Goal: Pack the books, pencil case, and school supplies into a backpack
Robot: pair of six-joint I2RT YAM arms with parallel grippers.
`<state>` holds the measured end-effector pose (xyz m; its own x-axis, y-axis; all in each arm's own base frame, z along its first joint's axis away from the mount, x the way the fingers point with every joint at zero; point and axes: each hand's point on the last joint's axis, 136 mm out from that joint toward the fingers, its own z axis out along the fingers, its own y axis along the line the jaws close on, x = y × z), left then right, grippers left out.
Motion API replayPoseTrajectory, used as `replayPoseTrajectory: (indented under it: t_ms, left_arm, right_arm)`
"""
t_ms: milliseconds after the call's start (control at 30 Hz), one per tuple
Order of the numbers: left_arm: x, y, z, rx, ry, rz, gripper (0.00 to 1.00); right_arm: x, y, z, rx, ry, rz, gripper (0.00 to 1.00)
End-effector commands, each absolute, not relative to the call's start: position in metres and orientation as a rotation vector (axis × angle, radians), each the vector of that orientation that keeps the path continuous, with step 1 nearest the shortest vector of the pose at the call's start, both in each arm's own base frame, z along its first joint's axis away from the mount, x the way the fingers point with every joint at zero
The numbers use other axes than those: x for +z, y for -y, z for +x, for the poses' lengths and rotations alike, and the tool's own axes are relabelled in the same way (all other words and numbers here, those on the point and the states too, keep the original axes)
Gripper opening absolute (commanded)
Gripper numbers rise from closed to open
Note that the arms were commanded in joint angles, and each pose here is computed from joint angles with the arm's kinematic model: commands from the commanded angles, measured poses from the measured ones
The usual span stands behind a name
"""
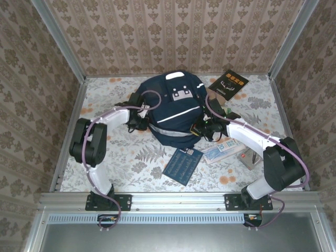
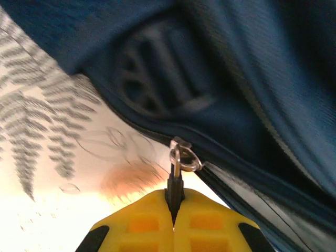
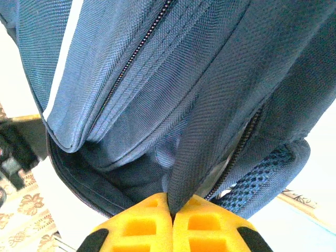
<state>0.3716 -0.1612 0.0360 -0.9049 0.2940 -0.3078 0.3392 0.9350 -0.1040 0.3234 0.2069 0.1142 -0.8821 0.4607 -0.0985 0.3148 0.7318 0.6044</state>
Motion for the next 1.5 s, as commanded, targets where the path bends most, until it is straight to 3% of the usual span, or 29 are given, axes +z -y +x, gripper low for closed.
replayPoseTrajectory:
  t_ms: [0, 567, 600, 700, 733, 967, 1033, 1200, 1467]
  left_arm:
    - [0.043, 0.151, 0.410, -0.158, -2.739, 0.422, 0.00]
    - [0.058, 0.135, 0.446, -0.209, -2.623, 0.294, 0.00]
    - [0.061, 0.138, 0.447, -0.262, -2.606, 0.291, 0.03]
    - [0.078, 0.143, 0.447, -0.377, -2.529, 0.240, 0.36]
    - [0.083, 0.142, 0.444, -0.395, -2.512, 0.222, 0.42]
    - [0.133, 0.132, 0.418, -0.552, -2.395, 0.115, 0.65]
    - [0.147, 0.136, 0.408, -0.606, -2.357, 0.134, 0.66]
    - [0.167, 0.152, 0.386, -0.674, -2.301, 0.161, 0.67]
    - [0.161, 0.186, 0.403, -0.629, -2.345, 0.190, 0.64]
  right_arm:
    - [0.130, -0.202, 0.319, 0.882, -2.688, 0.549, 0.00]
    - [0.140, -0.229, 0.335, 0.990, -2.693, 0.453, 0.00]
    - [0.142, -0.231, 0.336, 0.996, -2.689, 0.443, 0.00]
    - [0.143, -0.240, 0.339, 1.006, -2.691, 0.415, 0.00]
    - [0.143, -0.243, 0.340, 1.013, -2.694, 0.407, 0.00]
    - [0.144, -0.277, 0.349, 1.043, -2.714, 0.329, 0.00]
    - [0.142, -0.281, 0.350, 1.042, -2.721, 0.321, 0.07]
    - [0.141, -0.273, 0.350, 0.976, -2.722, 0.303, 0.46]
    - [0.139, -0.229, 0.343, 0.759, -2.715, 0.307, 0.58]
